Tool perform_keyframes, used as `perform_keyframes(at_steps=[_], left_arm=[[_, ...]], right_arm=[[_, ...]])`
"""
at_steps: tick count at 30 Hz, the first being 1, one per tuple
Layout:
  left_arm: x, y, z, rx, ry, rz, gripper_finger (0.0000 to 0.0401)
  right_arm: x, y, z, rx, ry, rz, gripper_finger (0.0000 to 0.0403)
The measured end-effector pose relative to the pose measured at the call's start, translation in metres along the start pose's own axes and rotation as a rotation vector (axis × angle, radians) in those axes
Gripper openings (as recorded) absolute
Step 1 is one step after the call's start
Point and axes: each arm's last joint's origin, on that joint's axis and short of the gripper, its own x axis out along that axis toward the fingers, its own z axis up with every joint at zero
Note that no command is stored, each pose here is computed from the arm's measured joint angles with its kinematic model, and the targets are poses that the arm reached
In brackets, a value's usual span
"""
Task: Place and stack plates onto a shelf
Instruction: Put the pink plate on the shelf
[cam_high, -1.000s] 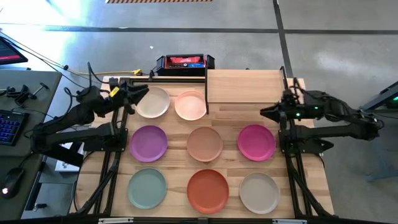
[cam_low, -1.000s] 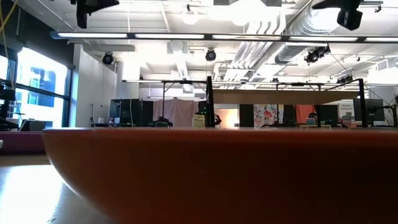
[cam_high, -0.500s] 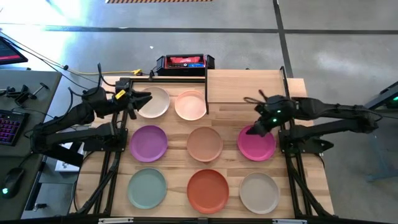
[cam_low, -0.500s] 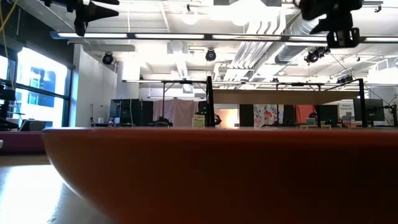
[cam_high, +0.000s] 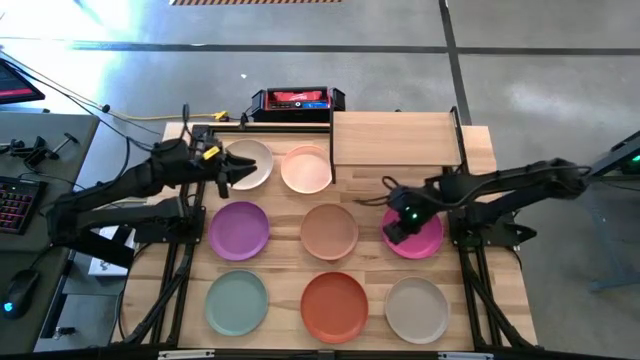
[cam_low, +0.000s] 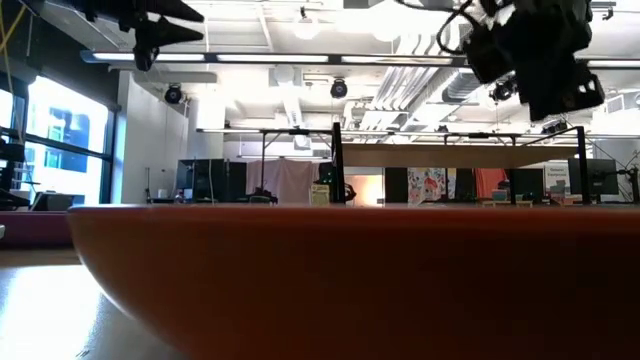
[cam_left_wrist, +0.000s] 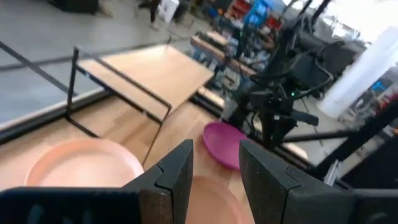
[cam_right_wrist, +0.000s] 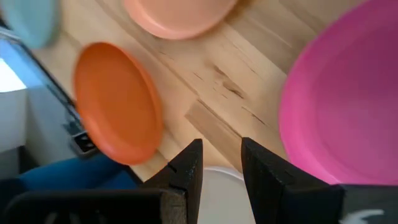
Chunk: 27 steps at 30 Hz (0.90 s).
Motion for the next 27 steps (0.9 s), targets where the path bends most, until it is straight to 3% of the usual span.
perform_keyframes(at_steps=[10,17,27], left_arm=[[0.016,0.004,-0.005,0.001,0.074,0.015,0.0117],[0.016,0.004,-0.007,-0.002,0.095,-0.004,0.0117],[0.016,0.004,-0.007,-0.004,0.098,-0.002,0.0117]], right_arm=[[0.043,0.004,-0.004,-0.022,0.109,-0.145,0.0119],[0.062,0.001,-0.001,-0.049,0.044,-0.271,0.0160],[0.090,-0.006,0.003,-0.061,0.093,-0.377,0.0153]])
